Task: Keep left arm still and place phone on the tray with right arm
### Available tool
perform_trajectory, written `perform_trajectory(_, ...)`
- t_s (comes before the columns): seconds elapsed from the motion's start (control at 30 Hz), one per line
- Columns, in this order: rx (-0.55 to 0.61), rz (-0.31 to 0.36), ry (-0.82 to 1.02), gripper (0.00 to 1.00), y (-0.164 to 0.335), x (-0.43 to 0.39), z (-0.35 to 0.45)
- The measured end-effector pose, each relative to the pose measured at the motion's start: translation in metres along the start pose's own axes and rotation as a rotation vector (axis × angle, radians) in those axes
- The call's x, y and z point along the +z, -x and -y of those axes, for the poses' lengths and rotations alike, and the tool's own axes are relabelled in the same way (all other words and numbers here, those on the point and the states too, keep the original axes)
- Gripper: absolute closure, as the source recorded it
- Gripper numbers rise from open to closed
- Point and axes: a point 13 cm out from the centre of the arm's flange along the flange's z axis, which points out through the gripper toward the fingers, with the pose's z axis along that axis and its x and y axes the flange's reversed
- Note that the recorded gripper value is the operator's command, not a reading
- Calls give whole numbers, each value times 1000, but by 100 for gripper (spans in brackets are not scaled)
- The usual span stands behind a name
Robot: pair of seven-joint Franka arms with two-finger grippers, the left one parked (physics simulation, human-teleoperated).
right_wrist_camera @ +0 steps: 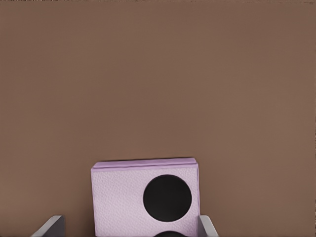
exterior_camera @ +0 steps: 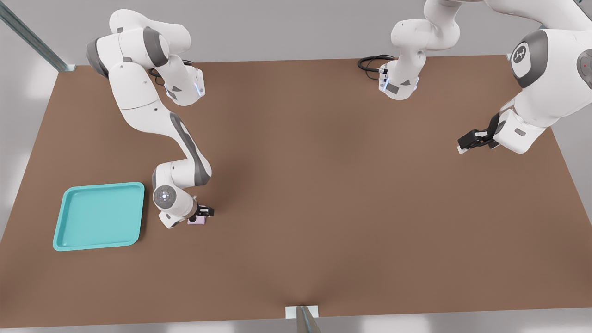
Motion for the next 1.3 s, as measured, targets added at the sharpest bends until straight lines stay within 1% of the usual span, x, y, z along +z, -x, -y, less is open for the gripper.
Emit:
perform_trajectory(0.3, -25, 5, 3, 0, 2, 9, 4)
perform_trajectory(0.33, -27, 6, 3, 3, 2, 9, 4)
perform_trajectory(0.37, -30, 8, 4, 4, 3, 9, 4)
perform_trajectory(0.53, -41, -1, 2, 4, -2, 14, 5)
perform_trajectory(0.6, -45, -2, 2, 14, -2, 15, 5)
perform_trajectory(0.67, -48, -2, 4, 19, -2, 15, 5)
perform_trajectory(0.7, -50, -2, 5, 23, -2, 15, 4)
perform_trajectory(0.8, -57, 2, 7, 24, -1, 12, 4)
perform_trajectory(1.0, -55, 39, 15, 25, 11, -21, 10)
perform_trajectory(1.07, -14, 69, 22, 25, 23, -57, 40)
perform_trajectory(1.13, 43, 77, 24, 25, 28, -78, 90)
perform_trajectory(1.17, 72, 77, 25, 27, 29, -84, 118)
perform_trajectory(1.3, 161, 56, 25, 26, 21, -83, 226)
